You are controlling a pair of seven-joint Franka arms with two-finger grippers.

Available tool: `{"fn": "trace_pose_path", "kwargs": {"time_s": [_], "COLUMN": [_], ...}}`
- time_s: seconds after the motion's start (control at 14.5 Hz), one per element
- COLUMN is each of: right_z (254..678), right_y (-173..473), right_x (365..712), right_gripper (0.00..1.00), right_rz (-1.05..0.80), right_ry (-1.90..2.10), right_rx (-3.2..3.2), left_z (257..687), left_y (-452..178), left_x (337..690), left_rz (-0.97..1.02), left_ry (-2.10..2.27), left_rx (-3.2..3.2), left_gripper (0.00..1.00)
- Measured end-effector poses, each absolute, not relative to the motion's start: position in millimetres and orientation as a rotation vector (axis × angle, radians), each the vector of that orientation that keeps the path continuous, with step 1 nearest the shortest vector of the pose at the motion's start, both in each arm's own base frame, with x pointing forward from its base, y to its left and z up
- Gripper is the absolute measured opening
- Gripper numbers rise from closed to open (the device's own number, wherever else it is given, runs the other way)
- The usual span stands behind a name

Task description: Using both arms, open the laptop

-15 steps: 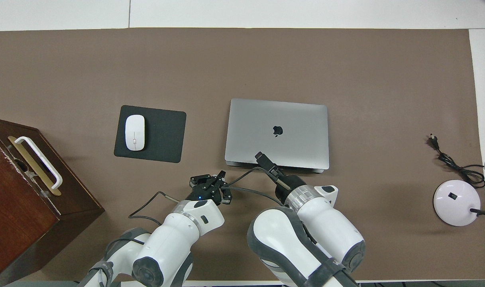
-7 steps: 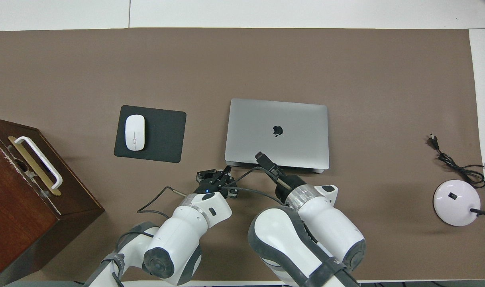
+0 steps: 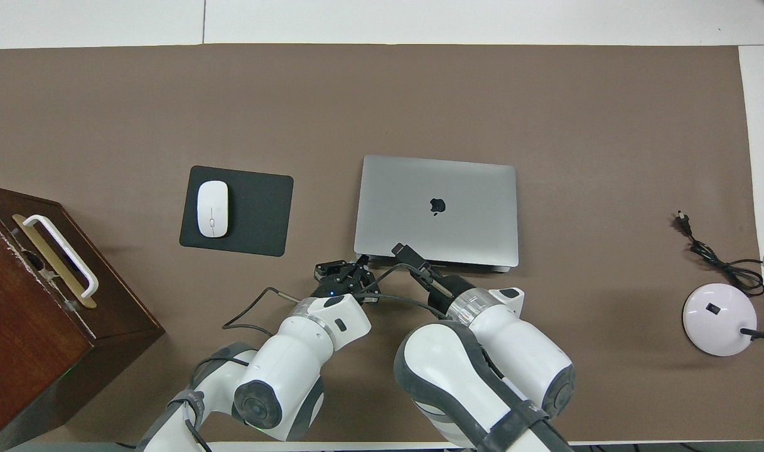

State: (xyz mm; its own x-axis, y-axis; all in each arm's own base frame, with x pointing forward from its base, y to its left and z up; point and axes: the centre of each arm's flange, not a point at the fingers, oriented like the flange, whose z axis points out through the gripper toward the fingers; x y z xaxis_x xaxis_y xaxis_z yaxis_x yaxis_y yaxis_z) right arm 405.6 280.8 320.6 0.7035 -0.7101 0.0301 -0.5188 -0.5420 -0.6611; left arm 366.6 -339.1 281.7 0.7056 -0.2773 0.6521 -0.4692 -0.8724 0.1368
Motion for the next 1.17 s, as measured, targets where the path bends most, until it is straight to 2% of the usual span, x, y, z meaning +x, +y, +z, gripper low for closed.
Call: {"fn": "trace_pose_path", "kwargs": {"time_s": [0.41,1.17], "right_z": [316.4,315.5], "right_y": [280.3,270.1], "right_x": [409.3,417.5], "right_gripper": [1.0,1.0], "right_rz": [-0.34,-0.365], "right_ry": [0.924,0.913], "right_rx": [-2.259,-2.272], "left_z": [273.5,268.0], "left_y": [-345.4,-349.5], "left_x": [373.7,381.3], "left_rz": [0.928,0.931], "left_ry": [-0.586,-0.579], "left_rx": [2.629,2.633], "left_gripper": [0.01,0.01]}}
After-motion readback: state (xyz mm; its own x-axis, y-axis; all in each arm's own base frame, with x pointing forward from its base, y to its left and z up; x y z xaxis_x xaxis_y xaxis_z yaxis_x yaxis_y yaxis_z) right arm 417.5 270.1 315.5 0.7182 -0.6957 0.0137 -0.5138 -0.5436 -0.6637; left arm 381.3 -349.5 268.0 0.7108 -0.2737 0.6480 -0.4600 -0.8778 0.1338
